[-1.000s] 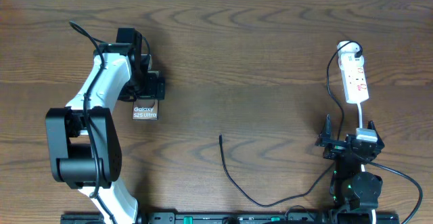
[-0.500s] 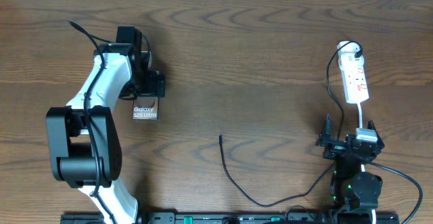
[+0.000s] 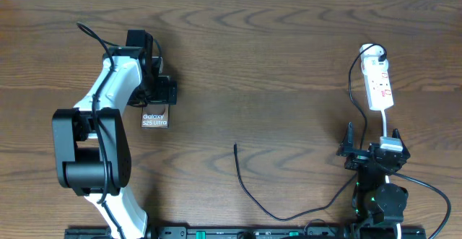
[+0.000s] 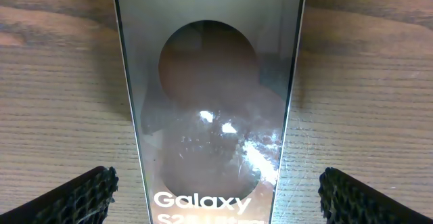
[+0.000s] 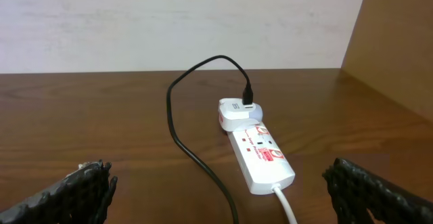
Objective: Plug charger to phone and switch on socket
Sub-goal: 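Close the left gripper on the Galaxy box's sides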
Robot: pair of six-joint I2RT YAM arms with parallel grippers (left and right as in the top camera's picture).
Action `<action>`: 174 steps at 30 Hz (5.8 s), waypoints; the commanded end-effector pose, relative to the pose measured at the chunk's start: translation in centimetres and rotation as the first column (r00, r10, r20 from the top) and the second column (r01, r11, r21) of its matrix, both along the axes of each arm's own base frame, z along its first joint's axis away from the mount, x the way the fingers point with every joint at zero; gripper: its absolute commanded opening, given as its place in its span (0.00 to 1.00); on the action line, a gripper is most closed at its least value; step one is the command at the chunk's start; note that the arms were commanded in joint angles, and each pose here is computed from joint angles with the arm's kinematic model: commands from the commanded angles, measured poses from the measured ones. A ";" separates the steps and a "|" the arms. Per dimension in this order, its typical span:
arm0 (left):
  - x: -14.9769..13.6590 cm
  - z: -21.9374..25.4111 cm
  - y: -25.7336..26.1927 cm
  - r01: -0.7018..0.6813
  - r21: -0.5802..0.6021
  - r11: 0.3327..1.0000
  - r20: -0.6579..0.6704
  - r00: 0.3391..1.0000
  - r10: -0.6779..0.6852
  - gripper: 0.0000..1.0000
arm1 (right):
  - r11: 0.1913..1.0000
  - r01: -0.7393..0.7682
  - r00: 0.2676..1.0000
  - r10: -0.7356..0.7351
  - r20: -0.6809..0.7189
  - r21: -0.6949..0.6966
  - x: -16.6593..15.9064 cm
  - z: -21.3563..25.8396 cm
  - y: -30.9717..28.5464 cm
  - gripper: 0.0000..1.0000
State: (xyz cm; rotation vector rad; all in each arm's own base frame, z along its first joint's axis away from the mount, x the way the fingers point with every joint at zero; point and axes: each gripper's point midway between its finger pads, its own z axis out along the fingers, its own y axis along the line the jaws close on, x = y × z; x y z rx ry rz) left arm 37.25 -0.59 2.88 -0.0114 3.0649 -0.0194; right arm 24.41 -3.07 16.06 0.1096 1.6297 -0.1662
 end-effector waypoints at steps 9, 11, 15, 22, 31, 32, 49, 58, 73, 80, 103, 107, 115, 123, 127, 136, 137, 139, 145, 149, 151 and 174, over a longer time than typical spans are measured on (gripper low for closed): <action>-0.7 -1.3 0.4 -0.009 0.026 1.000 -0.026 1.000 0.010 0.98 | 1.000 -0.007 1.000 0.007 -0.002 -0.008 0.0 0.0 0.2 0.99; -0.8 -1.4 0.4 -0.009 0.026 1.000 -0.027 1.000 0.010 0.98 | 1.000 -0.007 1.000 0.007 -0.002 -0.008 0.0 0.0 0.2 0.99; -0.8 -1.6 0.4 -0.014 0.026 1.000 -0.035 0.999 0.015 0.98 | 1.000 -0.007 1.000 0.007 -0.002 -0.008 0.0 0.0 0.2 0.99; -1.3 -3.6 0.4 -0.015 0.027 1.000 -0.083 0.996 0.017 0.98 | 1.000 -0.007 1.000 0.007 -0.002 -0.008 0.0 0.0 0.2 0.99; -1.0 -4.1 0.4 -0.015 0.027 1.000 -0.082 0.997 0.017 0.98 | 1.000 -0.007 1.000 0.007 -0.002 -0.008 0.0 0.0 0.2 0.99; -1.0 -4.1 0.4 -0.015 0.027 1.000 -0.082 0.997 0.017 0.98 | 1.000 -0.007 1.000 0.007 -0.002 -0.008 0.0 0.0 0.2 0.99; -1.0 -4.1 0.4 -0.015 0.027 1.000 -0.080 0.997 0.017 0.98 | 1.000 -0.007 1.000 0.007 -0.002 -0.008 0.0 0.0 0.2 0.99; -0.4 -4.1 0.4 -0.015 0.026 1.000 -0.056 0.998 0.017 0.98 | 1.000 -0.007 1.000 0.007 -0.002 -0.008 0.0 0.0 0.2 0.99; -0.8 -4.1 0.4 -0.006 0.027 1.000 -0.070 0.997 0.008 0.99 | 1.000 -0.007 1.000 0.007 -0.002 -0.008 0.0 0.0 0.2 0.99; -0.8 -4.1 0.4 0.012 0.027 1.000 -0.071 0.997 -0.010 0.96 | 1.000 -0.007 1.000 0.007 -0.002 -0.008 0.0 0.0 0.2 0.99; -0.8 -4.1 0.4 0.011 0.027 1.000 -0.071 0.997 -0.009 0.84 | 1.000 -0.007 1.000 0.007 -0.002 -0.008 0.0 0.0 0.2 0.99; -0.8 -4.1 0.4 0.011 0.027 1.000 -0.071 0.997 -0.009 0.84 | 1.000 -0.007 1.000 0.007 -0.002 -0.008 0.0 0.0 0.2 0.99; -0.8 -4.1 0.4 0.012 0.027 1.000 -0.071 0.997 -0.010 0.84 | 1.000 -0.007 1.000 0.007 -0.002 -0.008 0.0 0.0 0.2 0.99; -0.8 -4.1 0.4 0.012 0.027 1.000 -0.071 0.997 -0.010 0.84 | 1.000 -0.007 1.000 0.007 -0.002 -0.008 0.0 0.0 0.2 0.99; -0.8 -4.1 0.4 0.012 0.027 1.000 -0.071 0.997 -0.010 0.82 | 1.000 -0.007 1.000 0.007 -0.002 -0.008 0.0 0.0 0.2 0.99; -0.8 -4.1 0.4 0.012 0.027 1.000 -0.071 0.997 -0.010 0.79 | 1.000 -0.007 1.000 0.007 -0.002 -0.008 0.0 0.0 0.2 0.99; -0.8 -4.1 0.4 0.012 0.027 1.000 -0.071 0.997 -0.010 0.79 | 1.000 -0.007 1.000 0.007 -0.002 -0.008 0.0 0.0 0.2 0.99; -0.8 -4.1 0.4 0.011 0.027 1.000 -0.071 0.997 -0.009 0.79 | 1.000 -0.007 1.000 0.007 -0.002 -0.008 0.0 0.0 0.2 0.99; -0.7 -4.1 0.4 0.012 0.027 1.000 -0.070 0.997 -0.010 0.72 | 1.000 -0.007 1.000 0.007 -0.002 -0.008 0.0 0.0 0.2 0.99; -0.7 -4.1 0.4 0.011 0.027 1.000 -0.070 0.997 -0.009 0.66 | 1.000 -0.007 1.000 0.007 -0.002 -0.008 0.0 0.0 0.2 0.99; -0.7 -4.1 0.4 0.011 0.027 1.000 -0.070 0.997 -0.009 0.64 | 1.000 -0.007 1.000 0.007 -0.002 -0.008 0.0 0.0 0.2 0.99; -0.8 -4.1 0.4 0.011 0.027 1.000 -0.071 0.997 -0.009 0.12 | 1.000 -0.007 1.000 0.007 -0.002 -0.008 0.0 0.0 0.2 0.99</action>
